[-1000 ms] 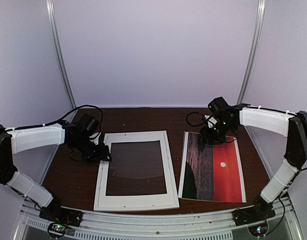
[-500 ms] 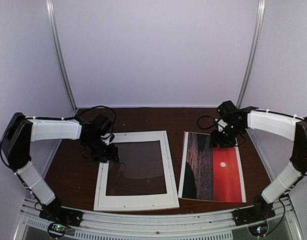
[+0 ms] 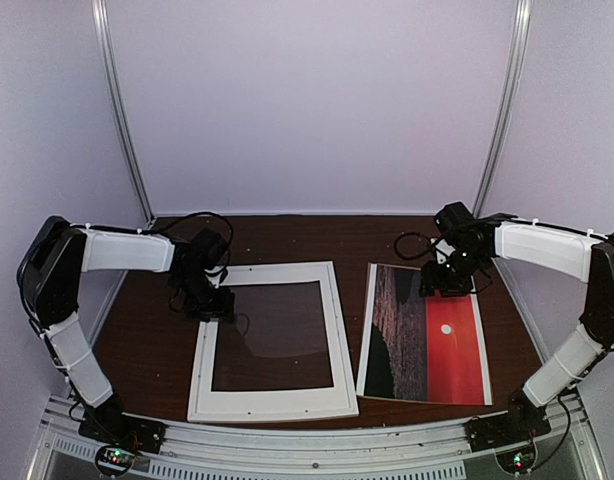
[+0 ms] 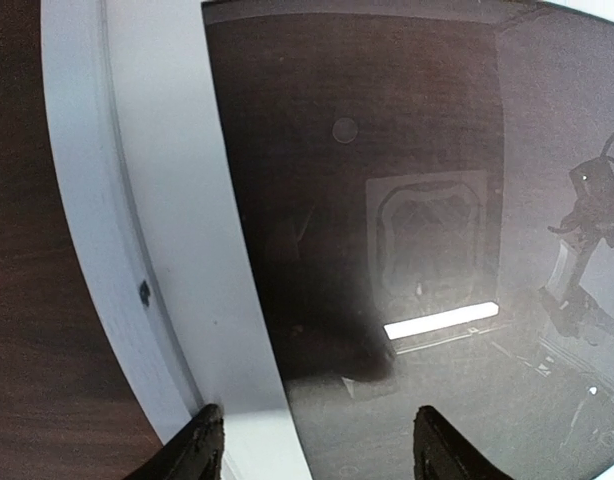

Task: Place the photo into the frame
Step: Adjust the frame body at the center of the board.

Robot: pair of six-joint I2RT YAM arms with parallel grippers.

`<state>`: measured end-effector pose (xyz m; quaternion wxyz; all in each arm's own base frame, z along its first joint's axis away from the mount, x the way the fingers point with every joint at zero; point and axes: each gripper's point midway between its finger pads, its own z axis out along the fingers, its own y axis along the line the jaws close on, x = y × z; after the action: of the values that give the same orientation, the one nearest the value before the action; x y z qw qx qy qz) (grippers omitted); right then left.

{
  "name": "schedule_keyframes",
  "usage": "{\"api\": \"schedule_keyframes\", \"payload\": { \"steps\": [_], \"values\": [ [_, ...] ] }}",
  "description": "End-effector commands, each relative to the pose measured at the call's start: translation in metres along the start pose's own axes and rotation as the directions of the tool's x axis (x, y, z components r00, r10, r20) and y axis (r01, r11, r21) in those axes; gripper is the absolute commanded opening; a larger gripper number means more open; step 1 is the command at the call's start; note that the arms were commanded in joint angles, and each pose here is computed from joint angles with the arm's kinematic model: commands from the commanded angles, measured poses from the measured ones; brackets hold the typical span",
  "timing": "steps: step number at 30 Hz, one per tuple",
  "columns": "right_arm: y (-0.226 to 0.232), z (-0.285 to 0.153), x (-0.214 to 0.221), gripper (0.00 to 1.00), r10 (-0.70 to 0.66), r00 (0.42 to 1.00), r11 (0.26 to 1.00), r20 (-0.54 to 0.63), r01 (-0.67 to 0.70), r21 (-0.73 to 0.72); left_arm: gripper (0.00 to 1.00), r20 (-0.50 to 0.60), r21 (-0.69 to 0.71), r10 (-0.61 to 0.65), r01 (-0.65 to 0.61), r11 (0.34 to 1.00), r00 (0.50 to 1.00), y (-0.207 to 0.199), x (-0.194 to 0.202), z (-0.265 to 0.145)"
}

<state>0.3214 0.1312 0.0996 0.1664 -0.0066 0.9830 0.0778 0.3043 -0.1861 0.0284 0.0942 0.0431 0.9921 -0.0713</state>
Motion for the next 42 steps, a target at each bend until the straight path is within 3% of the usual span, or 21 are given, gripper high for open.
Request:
{"api": "schedule_keyframes", "payload": {
  "steps": [1,12,18,22,25,28,35,42],
  "values": [
    [-0.009,-0.003,0.003,0.59,0.005,1.0,0.999,0.014,-0.006,0.04,0.66,0.008,-0.03,0.004,-0.004,1.0,1.0,0.012,-0.015,0.002],
    [-0.06,0.01,0.018,0.6,0.128,0.992,0.985,-0.012,-0.126,0.118,0.65,0.031,-0.101,-0.035,0.038,0.994,0.999,0.052,-0.051,0.012],
    [-0.107,0.02,0.031,0.6,0.251,0.968,0.952,-0.018,-0.244,0.183,0.66,0.138,-0.031,-0.033,0.037,0.999,0.99,0.038,-0.088,-0.014],
    [-0.129,0.02,0.036,0.62,0.299,0.954,0.931,-0.005,-0.291,0.221,0.69,0.248,0.112,-0.023,-0.006,0.994,0.968,0.004,-0.104,-0.05],
    [-0.142,0.021,0.041,0.62,0.327,0.945,0.917,-0.007,-0.315,0.244,0.78,0.304,0.149,0.014,-0.062,0.987,0.953,-0.021,-0.106,-0.072],
    [-0.154,0.024,0.046,0.62,0.36,0.933,0.905,-0.012,-0.346,0.246,0.78,0.333,0.193,0.067,-0.138,0.971,0.94,-0.058,-0.101,-0.085],
    [-0.155,0.042,0.056,0.6,0.391,0.919,0.907,-0.05,-0.375,0.193,0.79,0.365,0.267,0.193,-0.301,0.915,0.911,-0.147,-0.081,-0.09],
    [-0.144,0.053,0.061,0.53,0.389,0.918,0.917,-0.076,-0.379,0.122,0.79,0.33,0.34,0.3,-0.409,0.847,0.895,-0.229,-0.054,-0.068]
  ]
}}
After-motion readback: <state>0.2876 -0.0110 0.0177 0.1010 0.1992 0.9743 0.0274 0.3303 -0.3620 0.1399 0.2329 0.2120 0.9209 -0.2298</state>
